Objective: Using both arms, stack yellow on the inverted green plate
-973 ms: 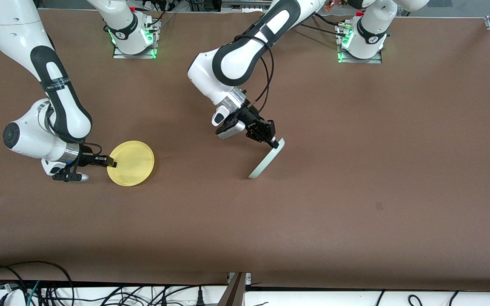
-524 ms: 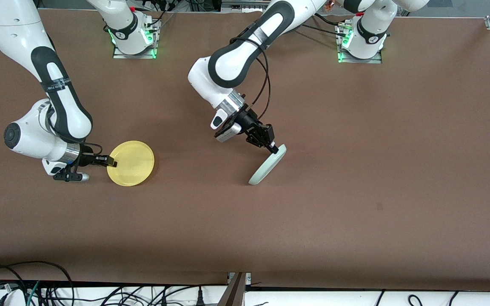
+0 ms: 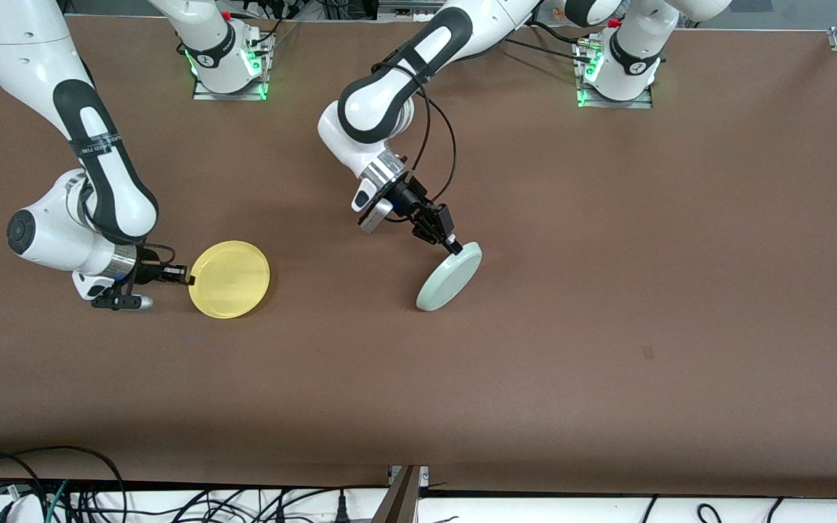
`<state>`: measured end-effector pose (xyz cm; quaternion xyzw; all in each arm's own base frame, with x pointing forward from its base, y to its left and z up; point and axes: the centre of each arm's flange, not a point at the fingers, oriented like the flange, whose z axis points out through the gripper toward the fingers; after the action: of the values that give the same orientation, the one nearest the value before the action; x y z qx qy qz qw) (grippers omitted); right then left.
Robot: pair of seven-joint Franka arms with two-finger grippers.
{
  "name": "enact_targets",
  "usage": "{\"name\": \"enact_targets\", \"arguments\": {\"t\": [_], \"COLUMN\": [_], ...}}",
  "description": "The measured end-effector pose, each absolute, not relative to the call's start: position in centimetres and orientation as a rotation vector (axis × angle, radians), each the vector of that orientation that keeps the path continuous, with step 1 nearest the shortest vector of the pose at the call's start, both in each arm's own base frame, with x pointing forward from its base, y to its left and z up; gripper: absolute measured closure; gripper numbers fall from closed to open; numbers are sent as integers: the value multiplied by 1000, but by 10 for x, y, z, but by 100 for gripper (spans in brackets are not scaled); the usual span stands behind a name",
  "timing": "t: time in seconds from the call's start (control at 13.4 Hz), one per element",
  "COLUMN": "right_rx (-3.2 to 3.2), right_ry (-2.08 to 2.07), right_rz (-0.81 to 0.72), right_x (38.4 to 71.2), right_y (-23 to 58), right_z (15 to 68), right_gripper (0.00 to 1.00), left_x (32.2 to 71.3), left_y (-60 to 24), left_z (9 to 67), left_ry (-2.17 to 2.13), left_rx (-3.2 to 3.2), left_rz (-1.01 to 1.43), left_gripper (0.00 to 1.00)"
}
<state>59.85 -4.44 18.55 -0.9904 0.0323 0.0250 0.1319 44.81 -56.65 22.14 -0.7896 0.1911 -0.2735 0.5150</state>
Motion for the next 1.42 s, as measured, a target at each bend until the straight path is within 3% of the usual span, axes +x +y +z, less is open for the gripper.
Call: {"name": "enact_targets", "arguments": {"t": [0.3, 0.45, 1.05, 1.12, 1.27, 1.42], "right_rx": [-2874, -2874, -2874, -2870, -2846, -2819], "right_ry": [92, 92, 86, 81, 58, 34], "right_rz": [73, 73, 52, 50, 69, 95], "right_x": [598, 598, 603, 607, 617, 628], "right_y": [-44, -44, -44, -44, -43, -44], "right_z": [185, 185, 193, 198, 219, 245], "right_gripper": [98, 98, 98, 98, 98, 98], "left_x": [408, 376, 286, 277, 277, 311], "left_y": [-590, -603, -649, -655, -665, -663], "left_z": [211, 194, 144, 138, 138, 151], "left_ry": [485, 518, 324, 244, 76, -100], "left_rx": [-1872, -1835, -2137, -2232, -2404, -2545], "left_rz": [-696, -701, -927, -941, -923, -805], "left_gripper": [97, 93, 6, 0, 0, 0]}}
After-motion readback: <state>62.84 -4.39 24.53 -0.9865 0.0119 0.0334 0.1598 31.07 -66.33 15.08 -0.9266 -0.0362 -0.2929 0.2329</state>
